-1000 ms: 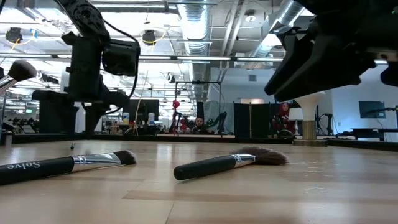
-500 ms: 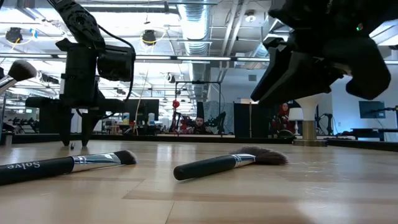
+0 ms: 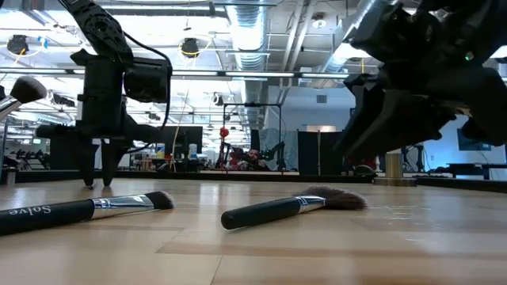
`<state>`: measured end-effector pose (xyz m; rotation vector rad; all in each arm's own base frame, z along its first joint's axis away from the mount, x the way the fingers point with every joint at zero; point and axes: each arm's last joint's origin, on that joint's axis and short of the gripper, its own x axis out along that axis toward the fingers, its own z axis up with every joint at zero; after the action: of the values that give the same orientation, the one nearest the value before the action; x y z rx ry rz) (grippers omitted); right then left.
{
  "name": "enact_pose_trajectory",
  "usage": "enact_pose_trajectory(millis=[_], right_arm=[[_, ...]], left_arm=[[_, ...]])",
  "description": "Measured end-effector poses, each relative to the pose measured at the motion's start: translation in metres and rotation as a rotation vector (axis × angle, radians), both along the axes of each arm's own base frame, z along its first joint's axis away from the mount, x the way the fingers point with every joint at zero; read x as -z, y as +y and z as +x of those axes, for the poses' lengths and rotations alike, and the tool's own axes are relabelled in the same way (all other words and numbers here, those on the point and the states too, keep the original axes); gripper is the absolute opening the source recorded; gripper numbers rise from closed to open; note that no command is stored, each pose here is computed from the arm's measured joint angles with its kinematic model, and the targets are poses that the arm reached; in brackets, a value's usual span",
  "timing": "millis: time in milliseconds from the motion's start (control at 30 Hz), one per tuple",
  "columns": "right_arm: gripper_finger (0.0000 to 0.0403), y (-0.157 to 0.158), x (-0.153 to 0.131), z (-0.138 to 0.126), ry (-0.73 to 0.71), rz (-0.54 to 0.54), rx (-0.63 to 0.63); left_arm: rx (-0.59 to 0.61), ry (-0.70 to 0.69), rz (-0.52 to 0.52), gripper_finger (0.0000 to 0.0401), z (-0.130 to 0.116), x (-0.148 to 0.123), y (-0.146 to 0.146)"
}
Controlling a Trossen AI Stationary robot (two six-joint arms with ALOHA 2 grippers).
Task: Put items in baskets/containers
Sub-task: Put the eyeshadow brush into the transparent organizer
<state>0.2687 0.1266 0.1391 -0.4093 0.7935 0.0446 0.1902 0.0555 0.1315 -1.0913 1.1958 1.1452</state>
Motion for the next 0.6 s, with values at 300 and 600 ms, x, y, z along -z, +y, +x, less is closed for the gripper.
enact_pose_trajectory(millis=[300,600], right_arm=[[0.0118,0.010,0.004,-0.008,-0.024,0.064,0.011],[0.0118,0.015,0.001,-0.007,-0.059,0.093,0.009]], left_arm=[[0.103,-0.005,0.001,0.0061,0.001,0.000,0.000],[0.160,-0.021,-0.009,0.0017,0.002,0.000,0.000]])
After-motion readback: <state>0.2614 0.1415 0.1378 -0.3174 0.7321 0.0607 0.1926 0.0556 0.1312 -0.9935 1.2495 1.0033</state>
